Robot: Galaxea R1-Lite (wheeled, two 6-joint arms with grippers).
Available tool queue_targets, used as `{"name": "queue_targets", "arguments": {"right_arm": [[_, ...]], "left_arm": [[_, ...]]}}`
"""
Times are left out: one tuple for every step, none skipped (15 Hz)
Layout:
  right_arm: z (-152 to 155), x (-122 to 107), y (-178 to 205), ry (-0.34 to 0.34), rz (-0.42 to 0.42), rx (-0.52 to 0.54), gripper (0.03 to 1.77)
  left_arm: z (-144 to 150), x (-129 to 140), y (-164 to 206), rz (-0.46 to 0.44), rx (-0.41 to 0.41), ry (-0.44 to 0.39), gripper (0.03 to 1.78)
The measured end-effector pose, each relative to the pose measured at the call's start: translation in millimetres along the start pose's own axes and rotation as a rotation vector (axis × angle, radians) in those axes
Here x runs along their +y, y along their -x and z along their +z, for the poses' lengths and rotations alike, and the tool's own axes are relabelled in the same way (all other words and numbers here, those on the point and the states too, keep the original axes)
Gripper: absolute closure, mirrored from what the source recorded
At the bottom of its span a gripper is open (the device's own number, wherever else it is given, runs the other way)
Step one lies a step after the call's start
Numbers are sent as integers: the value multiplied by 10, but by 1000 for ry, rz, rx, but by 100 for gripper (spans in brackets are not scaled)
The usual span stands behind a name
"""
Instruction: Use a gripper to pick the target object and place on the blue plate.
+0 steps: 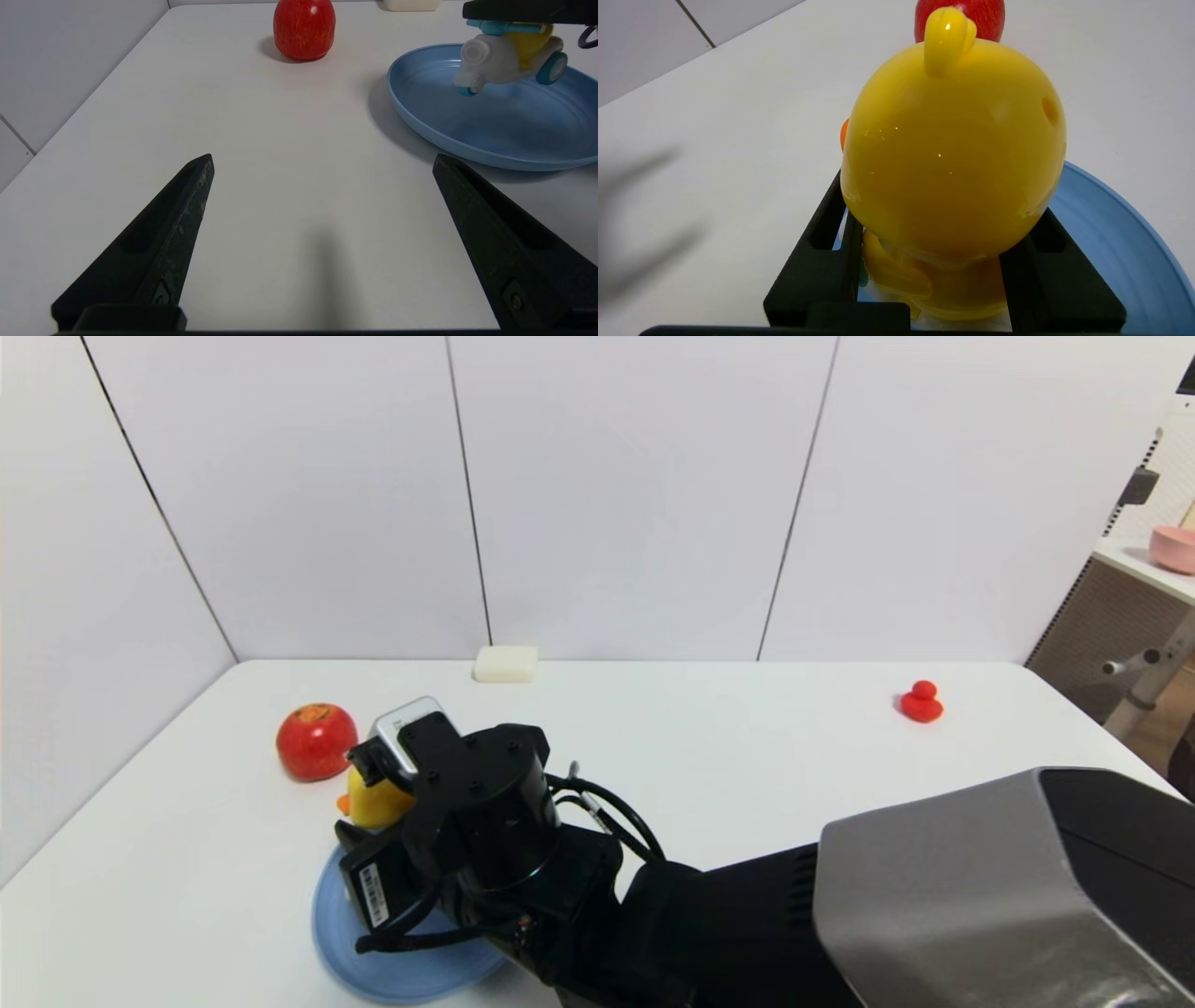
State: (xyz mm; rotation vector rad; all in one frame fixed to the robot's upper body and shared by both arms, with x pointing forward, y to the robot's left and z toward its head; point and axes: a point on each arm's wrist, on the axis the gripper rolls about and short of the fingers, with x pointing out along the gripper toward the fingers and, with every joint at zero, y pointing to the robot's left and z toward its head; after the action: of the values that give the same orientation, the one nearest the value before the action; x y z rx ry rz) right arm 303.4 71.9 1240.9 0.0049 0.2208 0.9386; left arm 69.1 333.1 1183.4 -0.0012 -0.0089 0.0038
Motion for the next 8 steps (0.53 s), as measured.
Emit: {"name": "queue_targets", "arguments": {"right_arm": [[-31,-6,-23,0,-2,0,89],[-57,-8,-37,0,-6,-1,79],[-81,-10,-44,1,-15,0,71],[-109,-15,-47,4,-28,6,63],[-123,-27,-49,5,-32,6,57],[-139,-37,-44,7,-35,8,51],[-160,-48,-31,11,-38,15,46],[-173,-65,-10,13,-41,22,41]], "left_arm": [[0,0,0,0,0,0,12],[0,0,0,0,0,0,12],[0,0,0,0,0,0,12],[0,0,0,0,0,0,12],[0,0,0,0,0,0,12],[0,0,0,0,0,0,12],[0,0,0,0,0,0,12],[0,0,0,0,0,0,12]]}}
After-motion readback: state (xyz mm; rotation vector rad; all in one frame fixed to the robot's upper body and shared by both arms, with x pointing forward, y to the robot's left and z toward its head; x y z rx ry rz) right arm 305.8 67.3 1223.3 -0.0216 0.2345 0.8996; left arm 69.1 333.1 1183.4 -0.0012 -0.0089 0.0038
